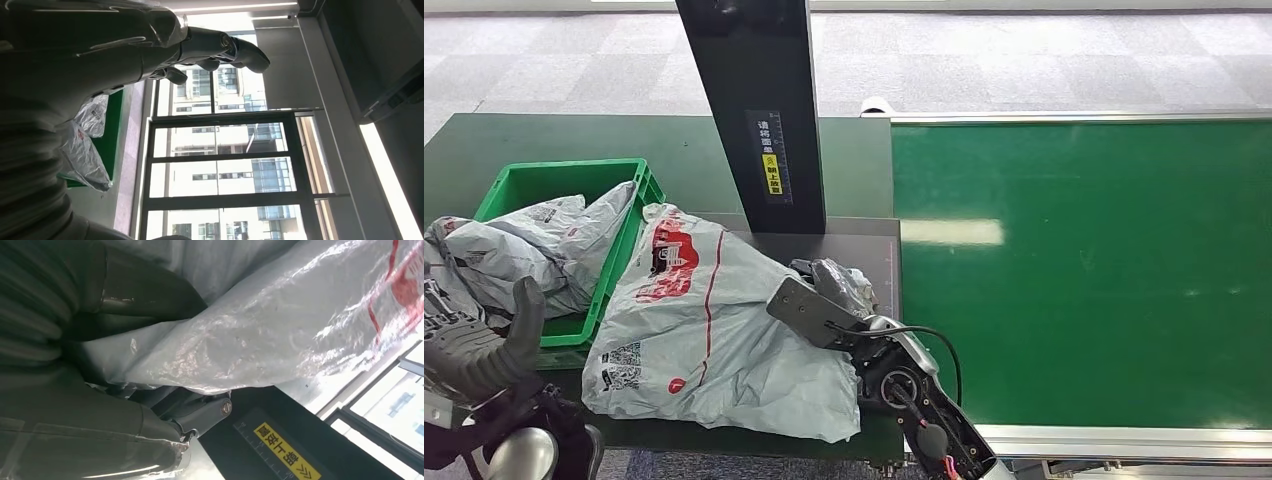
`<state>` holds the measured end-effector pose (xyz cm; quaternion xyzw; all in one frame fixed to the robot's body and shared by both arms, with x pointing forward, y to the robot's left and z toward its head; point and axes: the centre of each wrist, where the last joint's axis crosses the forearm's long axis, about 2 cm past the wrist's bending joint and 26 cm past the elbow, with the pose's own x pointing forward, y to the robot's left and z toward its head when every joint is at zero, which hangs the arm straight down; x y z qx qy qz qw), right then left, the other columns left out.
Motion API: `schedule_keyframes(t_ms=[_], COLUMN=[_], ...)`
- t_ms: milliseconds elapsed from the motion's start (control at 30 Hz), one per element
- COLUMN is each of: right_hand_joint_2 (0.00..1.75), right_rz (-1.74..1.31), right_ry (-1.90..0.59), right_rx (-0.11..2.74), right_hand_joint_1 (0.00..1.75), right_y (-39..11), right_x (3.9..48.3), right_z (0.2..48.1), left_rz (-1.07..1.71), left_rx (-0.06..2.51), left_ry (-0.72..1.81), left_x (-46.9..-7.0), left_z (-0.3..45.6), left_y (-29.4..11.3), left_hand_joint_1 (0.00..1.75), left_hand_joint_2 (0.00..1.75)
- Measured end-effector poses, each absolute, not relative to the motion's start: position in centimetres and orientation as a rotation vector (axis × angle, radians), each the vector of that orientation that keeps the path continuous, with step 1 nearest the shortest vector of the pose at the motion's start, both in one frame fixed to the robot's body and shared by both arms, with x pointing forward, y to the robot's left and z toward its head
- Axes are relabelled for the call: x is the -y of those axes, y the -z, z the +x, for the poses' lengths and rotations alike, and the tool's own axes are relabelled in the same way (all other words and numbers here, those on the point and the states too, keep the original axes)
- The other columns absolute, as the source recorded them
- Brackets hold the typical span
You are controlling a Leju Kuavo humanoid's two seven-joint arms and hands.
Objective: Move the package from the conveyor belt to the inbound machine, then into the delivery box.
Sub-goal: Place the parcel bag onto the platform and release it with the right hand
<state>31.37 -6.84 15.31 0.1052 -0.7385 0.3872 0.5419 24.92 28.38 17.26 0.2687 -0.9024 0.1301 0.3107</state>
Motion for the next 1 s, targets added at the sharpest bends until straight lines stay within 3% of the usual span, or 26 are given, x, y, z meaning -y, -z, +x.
schedule_keyframes(t_ms=[200, 267, 333, 400, 700, 1000], right_hand_joint_2=[1.75, 1.75, 0.87, 0.00, 0.00, 0.00], right_rz=[0.258, 0.264, 0.268, 0.266, 0.245, 0.142], right_ry=[-0.947, -0.954, -0.957, -0.957, -0.879, -0.685], right_rx=[1.742, 1.738, 1.735, 1.728, 1.799, 1.973], right_hand_joint_1=[1.75, 0.90, 0.03, 0.00, 0.00, 0.00], right_y=[-15.2, -15.2, -15.3, -15.4, -15.7, -17.9], right_x=[6.4, 6.3, 6.1, 6.0, 6.5, 10.9], right_z=[31.3, 31.4, 31.4, 31.5, 31.9, 32.9], left_rz=[0.736, 0.739, 0.742, 0.745, 0.692, 0.684], left_rx=[2.386, 2.385, 2.383, 2.380, 2.391, 2.395], left_ry=[-0.359, -0.362, -0.365, -0.369, -0.311, -0.160], left_x=[-28.9, -29.0, -29.1, -29.2, -29.0, -28.5], left_z=[24.7, 24.7, 24.7, 24.7, 24.6, 24.6], left_y=[-17.5, -17.5, -17.5, -17.5, -17.3, -16.9], left_hand_joint_1=[0.00, 0.00, 0.00, 0.00, 0.00, 0.00], left_hand_joint_2=[1.75, 1.75, 1.75, 1.75, 1.75, 1.75])
